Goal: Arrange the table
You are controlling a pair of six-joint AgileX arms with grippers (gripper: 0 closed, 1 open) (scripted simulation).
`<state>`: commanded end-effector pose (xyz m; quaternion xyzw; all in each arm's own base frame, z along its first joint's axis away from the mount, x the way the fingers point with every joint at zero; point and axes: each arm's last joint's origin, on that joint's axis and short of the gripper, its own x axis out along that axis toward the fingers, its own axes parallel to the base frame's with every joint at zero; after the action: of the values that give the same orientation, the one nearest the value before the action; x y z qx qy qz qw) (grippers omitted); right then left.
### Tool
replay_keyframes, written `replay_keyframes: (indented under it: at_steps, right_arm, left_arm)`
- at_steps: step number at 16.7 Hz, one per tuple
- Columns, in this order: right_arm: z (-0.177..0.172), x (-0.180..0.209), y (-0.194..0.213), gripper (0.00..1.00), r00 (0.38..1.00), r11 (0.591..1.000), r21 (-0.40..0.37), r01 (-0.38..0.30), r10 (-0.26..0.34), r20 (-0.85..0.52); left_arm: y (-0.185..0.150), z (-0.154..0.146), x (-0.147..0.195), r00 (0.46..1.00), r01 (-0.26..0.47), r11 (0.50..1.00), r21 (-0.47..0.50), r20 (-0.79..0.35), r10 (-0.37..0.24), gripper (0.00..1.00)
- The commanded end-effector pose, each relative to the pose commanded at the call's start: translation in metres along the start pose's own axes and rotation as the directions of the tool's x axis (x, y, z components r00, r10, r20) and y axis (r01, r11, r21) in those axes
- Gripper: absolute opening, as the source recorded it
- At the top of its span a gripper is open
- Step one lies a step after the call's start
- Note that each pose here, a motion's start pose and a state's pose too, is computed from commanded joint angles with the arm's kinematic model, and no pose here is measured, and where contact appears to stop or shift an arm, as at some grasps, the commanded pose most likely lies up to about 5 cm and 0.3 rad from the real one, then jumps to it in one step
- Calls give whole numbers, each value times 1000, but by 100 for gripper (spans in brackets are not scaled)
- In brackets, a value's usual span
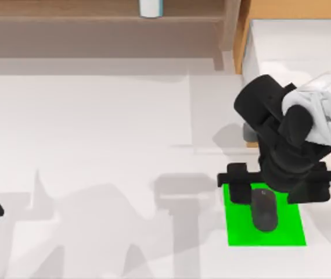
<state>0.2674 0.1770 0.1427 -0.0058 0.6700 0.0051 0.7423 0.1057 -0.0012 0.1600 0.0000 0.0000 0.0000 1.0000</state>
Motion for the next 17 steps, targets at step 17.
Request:
replay_keyframes:
  at_steps: [17]
  right_arm:
    - [-1,2,17,100,970,956,-278,-89,146,193]
  left_arm:
    - [0,0,0,1000,0,1000,0,0,0,100]
